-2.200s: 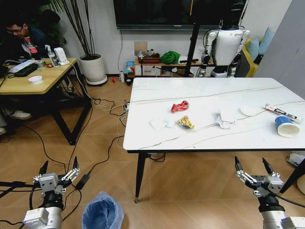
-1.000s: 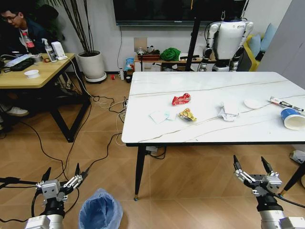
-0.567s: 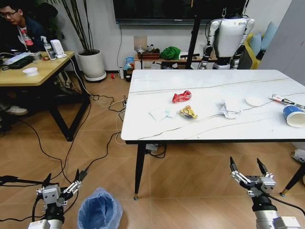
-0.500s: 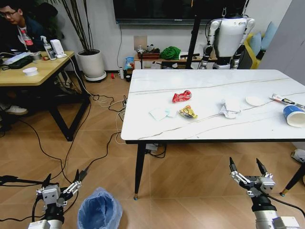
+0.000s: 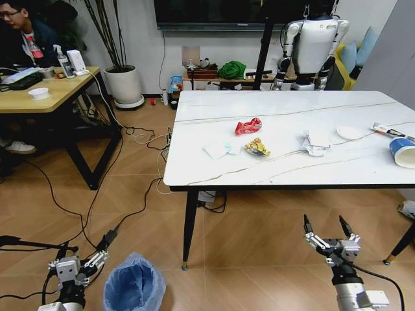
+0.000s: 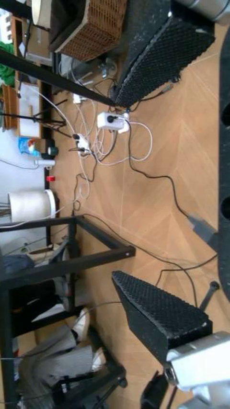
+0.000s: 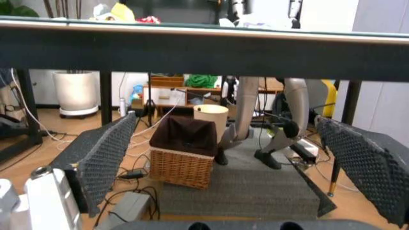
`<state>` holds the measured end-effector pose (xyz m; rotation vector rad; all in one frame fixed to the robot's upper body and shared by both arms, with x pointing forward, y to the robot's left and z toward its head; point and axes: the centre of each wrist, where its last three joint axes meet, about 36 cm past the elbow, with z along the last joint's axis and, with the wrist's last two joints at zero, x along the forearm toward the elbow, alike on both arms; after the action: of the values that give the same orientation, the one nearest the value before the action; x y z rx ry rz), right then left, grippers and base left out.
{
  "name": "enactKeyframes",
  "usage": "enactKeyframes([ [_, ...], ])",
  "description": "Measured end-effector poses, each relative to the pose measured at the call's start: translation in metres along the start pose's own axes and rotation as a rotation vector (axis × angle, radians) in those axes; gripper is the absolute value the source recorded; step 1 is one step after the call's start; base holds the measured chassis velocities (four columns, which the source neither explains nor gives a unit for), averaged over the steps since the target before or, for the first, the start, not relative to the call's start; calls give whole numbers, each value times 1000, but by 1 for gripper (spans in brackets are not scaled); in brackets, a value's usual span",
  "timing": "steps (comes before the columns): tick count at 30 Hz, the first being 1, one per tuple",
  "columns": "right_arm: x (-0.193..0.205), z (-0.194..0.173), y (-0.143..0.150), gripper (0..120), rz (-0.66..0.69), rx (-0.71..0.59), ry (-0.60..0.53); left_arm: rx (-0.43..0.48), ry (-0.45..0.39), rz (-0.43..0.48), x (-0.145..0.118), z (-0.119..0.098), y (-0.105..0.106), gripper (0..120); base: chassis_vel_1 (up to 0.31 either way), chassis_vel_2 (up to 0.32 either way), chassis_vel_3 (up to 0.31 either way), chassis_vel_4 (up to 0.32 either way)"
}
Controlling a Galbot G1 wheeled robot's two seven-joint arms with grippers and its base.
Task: Pick up the trash bin and place the trash from the table into it.
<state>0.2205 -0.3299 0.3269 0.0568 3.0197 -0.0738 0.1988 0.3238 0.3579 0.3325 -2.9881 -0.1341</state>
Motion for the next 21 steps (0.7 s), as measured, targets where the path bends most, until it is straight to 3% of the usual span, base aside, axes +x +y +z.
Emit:
enactKeyframes([
  [21,9,0,-9,100,3,11,0,2,6,1,1,2,-6,100,0,0,0,0],
])
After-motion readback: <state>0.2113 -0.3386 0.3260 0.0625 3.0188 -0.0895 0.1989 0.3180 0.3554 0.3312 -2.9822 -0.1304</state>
